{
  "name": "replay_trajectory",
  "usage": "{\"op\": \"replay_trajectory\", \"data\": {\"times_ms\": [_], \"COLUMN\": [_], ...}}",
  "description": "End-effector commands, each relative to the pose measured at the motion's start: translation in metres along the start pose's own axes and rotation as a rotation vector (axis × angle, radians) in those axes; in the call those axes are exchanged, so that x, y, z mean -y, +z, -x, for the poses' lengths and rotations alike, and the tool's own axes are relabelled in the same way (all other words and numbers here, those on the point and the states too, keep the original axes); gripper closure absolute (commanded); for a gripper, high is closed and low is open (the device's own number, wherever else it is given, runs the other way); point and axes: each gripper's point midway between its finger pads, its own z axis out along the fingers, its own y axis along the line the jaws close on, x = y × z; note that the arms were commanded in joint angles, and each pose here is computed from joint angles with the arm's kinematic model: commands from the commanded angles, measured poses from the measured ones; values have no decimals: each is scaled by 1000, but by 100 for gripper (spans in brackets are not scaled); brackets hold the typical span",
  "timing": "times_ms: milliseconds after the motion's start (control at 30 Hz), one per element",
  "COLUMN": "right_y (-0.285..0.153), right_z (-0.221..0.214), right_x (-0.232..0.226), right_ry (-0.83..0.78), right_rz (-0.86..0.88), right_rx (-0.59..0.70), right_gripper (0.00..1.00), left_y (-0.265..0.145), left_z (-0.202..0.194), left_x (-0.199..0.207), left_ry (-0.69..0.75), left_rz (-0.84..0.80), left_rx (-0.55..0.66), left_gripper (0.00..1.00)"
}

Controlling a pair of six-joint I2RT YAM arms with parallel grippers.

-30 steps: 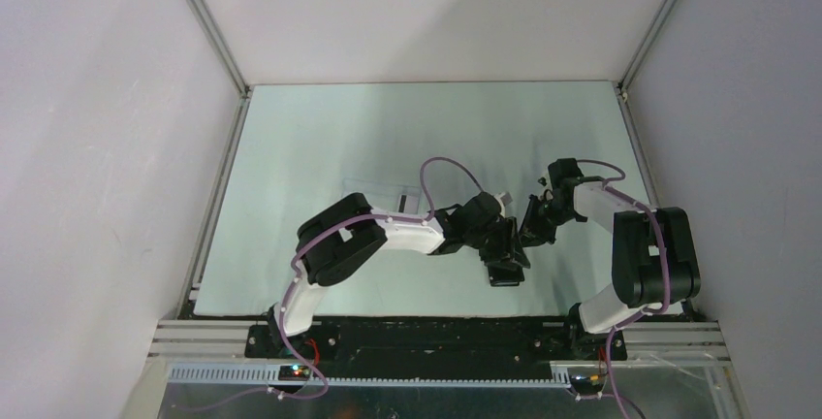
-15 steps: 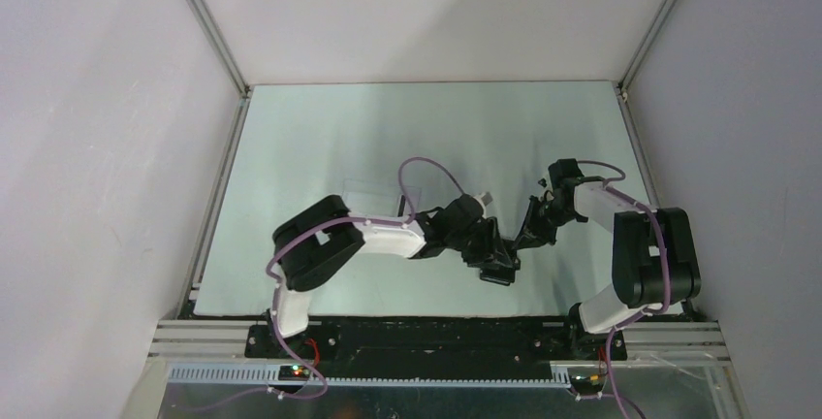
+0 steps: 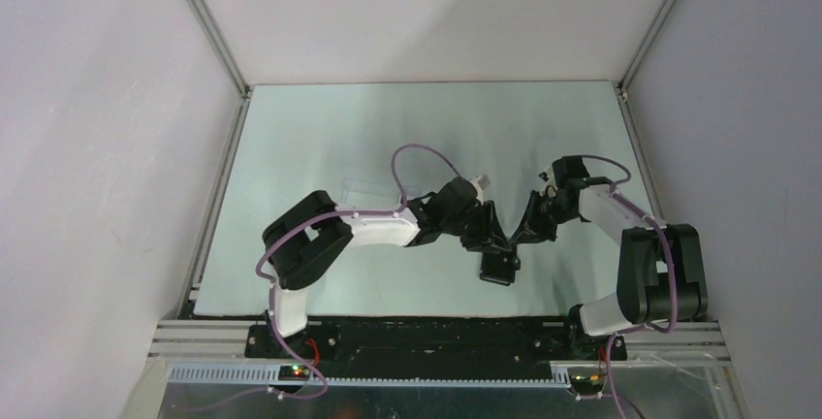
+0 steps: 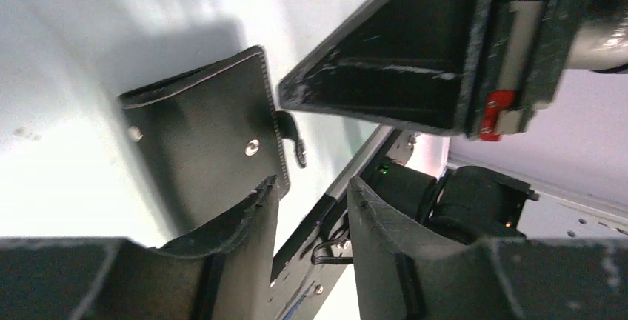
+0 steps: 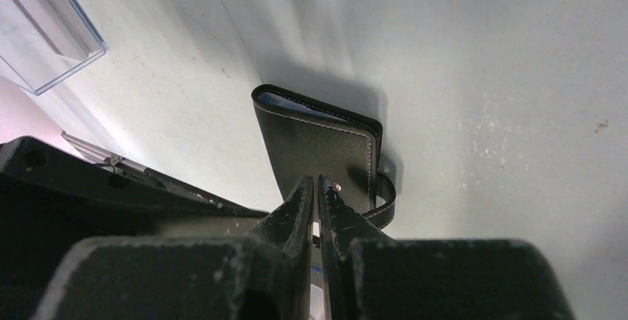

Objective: Put the credit cards into the card holder
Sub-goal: Close the card holder at the center of the board.

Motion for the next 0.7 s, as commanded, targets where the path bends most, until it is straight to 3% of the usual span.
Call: {"op": "replay_trajectory", "data": {"times_ms": [0, 467, 667], "right_y": [7, 18, 18], "right_z": [3, -2, -2], "right_x": [2, 16, 16], "right_ry": [-12, 29, 29], "right_rz": [-6, -52, -51], "right_rx": [-20, -40, -42], "right_gripper": [91, 91, 91], "left_y": [10, 31, 39], "left_z": [0, -10, -11], "left_x": [26, 19, 14], "left_ry": [55, 34, 26], "left_rz": [-84, -56, -44], "left_rx": [-39, -68, -73], "left_gripper": [57, 60, 68]}}
